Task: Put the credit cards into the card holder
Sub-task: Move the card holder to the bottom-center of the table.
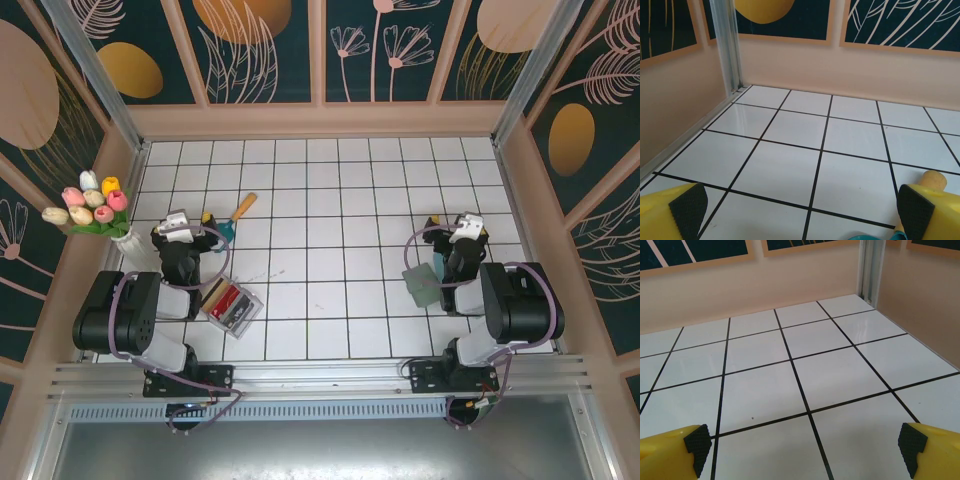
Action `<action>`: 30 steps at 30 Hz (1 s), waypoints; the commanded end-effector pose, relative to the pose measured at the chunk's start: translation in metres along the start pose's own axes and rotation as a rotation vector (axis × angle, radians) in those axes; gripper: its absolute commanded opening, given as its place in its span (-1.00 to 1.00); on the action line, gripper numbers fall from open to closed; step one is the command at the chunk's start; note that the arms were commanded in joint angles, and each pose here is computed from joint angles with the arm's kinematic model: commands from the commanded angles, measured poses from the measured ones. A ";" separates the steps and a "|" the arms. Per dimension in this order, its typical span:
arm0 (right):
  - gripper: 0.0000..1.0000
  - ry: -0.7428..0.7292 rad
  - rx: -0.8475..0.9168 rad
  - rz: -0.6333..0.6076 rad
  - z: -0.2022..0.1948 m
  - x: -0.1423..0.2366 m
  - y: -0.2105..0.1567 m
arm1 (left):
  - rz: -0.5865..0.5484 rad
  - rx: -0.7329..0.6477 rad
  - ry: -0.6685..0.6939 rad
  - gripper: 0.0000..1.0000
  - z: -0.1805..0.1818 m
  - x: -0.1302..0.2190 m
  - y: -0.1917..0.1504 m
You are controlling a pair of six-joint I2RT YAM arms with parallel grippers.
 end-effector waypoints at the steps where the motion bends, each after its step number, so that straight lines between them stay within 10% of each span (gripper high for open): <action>1: 0.98 0.044 -0.012 -0.037 0.008 -0.005 0.013 | -0.024 -0.006 0.002 0.98 0.002 -0.003 0.008; 30: 0.98 0.111 0.023 -0.028 0.024 0.009 0.024 | -0.104 0.078 0.022 0.98 0.018 0.035 0.053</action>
Point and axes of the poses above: each hand's point on the last joint's axis, 136 mm out from that joint toward the fingers, its own x axis back along the fingers, its own z axis along the line the jaws close on, y = z × x, the point moved 2 cm from there along x, back along the fingers, and after that the axes turned 12 degrees about -x, right-handed, at the moved point
